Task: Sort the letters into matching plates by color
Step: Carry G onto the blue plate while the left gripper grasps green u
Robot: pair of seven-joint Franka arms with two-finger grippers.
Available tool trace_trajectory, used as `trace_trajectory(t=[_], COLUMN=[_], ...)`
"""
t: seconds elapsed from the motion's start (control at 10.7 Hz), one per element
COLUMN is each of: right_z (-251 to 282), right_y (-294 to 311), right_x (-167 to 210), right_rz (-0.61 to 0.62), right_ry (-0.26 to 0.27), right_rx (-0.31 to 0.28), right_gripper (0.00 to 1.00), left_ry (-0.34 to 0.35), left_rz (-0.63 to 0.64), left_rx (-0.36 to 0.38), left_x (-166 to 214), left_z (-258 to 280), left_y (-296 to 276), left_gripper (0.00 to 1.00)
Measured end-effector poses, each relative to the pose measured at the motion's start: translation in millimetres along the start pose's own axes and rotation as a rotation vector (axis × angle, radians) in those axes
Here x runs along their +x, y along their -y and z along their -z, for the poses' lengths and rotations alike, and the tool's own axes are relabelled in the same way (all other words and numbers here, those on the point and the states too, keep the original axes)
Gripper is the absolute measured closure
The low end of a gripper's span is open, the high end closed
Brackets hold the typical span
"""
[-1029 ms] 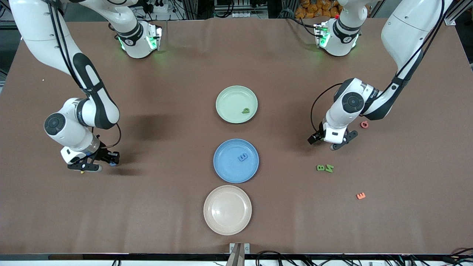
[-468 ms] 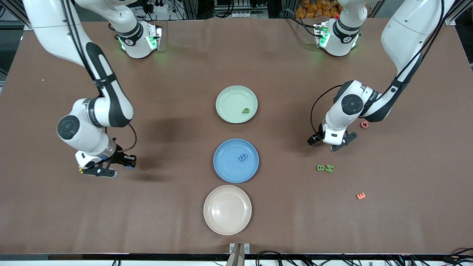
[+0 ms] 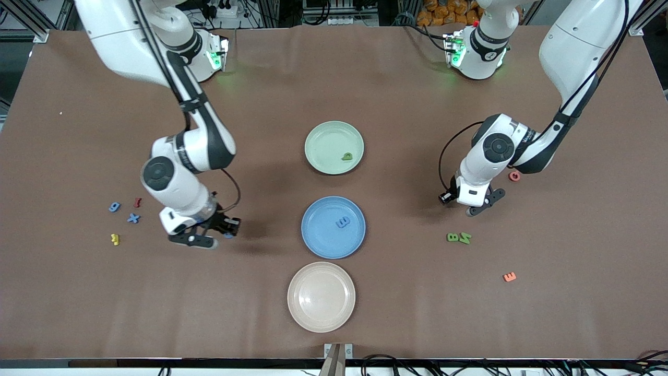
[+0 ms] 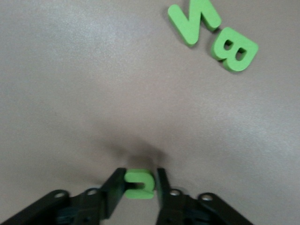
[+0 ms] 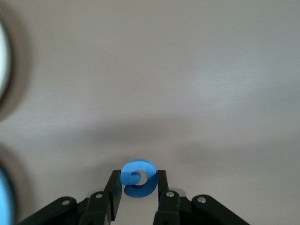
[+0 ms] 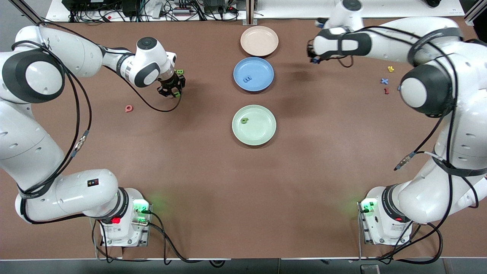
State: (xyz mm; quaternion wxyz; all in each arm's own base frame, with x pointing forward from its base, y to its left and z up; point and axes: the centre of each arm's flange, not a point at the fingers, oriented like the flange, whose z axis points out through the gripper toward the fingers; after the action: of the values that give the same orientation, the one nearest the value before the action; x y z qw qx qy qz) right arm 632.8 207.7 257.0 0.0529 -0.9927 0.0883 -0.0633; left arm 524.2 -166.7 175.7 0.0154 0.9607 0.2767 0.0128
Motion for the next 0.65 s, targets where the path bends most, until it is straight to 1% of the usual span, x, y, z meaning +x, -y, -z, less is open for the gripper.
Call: trace_trajectory(t=[0.09, 0.37, 0.56, 0.65], right_z=[-4.4, -17.8, -34.1, -46.2], right_y=[33.9, 121.7, 162.8, 177.3], right_x=[-9.0, -30.1, -48.7, -59.5], right_rz=[-0.007, -0.004, 0.02, 0.035], right_ry=[-0.005, -0.031, -0.035, -0.046], right_rx=[0.011, 0.052, 0.083, 0.1], right_gripper=[0.65, 0.65, 0.65, 0.65], left_ry=[-0.005, -0.004, -0.006, -0.007], left_rz=[-0.002, -0.001, -0.003, 0.005], left_rx=[-0.001, -0.001, -0.003, -0.007], left_x=[0.2, 0.1, 0.1, -2.6], left_z=[3.1, 2.2, 3.2, 5.1], left_y=[-1.0, -0.6, -1.6, -5.2], left_gripper=[0.72, 0.72, 0.72, 0.72])
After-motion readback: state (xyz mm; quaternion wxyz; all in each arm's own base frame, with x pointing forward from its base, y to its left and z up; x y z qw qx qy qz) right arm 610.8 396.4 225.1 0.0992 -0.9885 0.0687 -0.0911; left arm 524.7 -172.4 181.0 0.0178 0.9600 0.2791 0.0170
